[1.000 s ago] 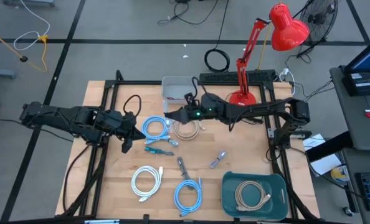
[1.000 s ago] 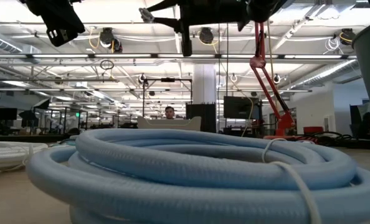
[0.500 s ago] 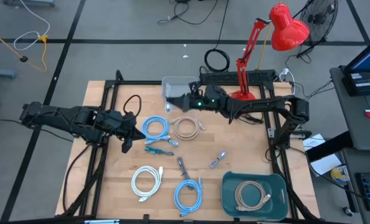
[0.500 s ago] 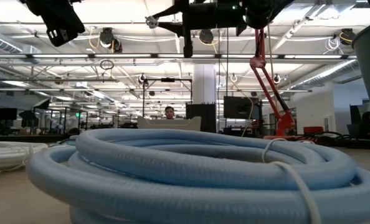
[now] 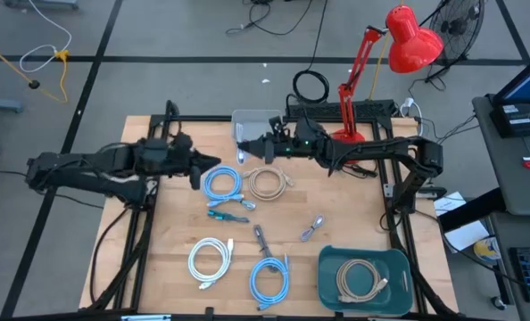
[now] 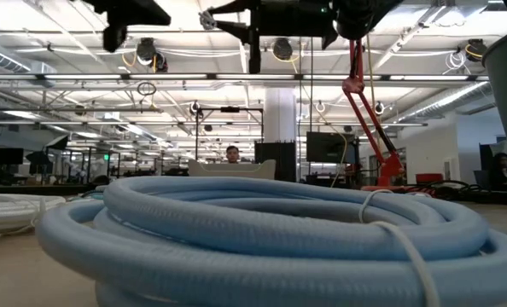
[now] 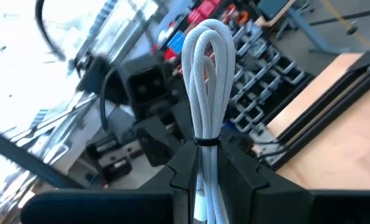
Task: Pick & Place USB Port
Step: Put the white usb cable into the gray bin
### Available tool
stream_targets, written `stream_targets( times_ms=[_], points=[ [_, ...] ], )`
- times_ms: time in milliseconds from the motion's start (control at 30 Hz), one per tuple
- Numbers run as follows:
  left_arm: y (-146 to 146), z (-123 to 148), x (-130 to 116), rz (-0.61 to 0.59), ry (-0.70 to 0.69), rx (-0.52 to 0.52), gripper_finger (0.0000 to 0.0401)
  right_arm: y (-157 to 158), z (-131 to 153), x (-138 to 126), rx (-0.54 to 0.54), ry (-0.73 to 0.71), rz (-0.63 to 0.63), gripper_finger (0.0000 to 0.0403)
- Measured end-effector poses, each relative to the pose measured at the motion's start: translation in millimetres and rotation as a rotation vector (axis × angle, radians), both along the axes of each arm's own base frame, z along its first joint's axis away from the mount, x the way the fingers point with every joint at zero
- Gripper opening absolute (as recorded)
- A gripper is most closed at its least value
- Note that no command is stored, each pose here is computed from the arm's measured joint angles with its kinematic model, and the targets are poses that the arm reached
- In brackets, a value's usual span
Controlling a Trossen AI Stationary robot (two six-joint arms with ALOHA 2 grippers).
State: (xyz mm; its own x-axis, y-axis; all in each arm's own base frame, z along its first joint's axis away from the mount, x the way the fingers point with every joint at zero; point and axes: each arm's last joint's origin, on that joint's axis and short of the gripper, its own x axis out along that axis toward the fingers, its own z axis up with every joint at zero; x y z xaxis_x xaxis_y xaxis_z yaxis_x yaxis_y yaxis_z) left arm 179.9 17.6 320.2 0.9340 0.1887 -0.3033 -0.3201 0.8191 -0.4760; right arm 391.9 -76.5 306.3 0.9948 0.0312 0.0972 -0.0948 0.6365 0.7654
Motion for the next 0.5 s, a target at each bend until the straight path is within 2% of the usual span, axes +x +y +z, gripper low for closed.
stream_targets(
  times_ms=[100, 167, 333, 500],
  points=[
    [9.2, -8.8, 8.4, -0.062, 0.045, -0.073, 0.0029, 8.8, 0.0, 1.6, -0.002, 0.0, 0.023, 0.0043],
    [14.0, -11.0, 11.8, -0.084, 0.047, -0.113, 0.0049, 14.3, 0.0, 2.5, -0.006, 0.0, 0.036, 0.0043],
    [24.7, -8.0, 15.1, -0.07, -0.015, -0.198, 0.0139, 27.0, 0.0, 4.3, -0.01, 0.0, 0.068, 0.0043],
    [29.6, 2.2, 15.5, -0.203, -0.119, -0.235, 0.0217, 35.4, 2.6, 2.7, -0.029, 0.012, 0.074, 0.0043]
  ],
)
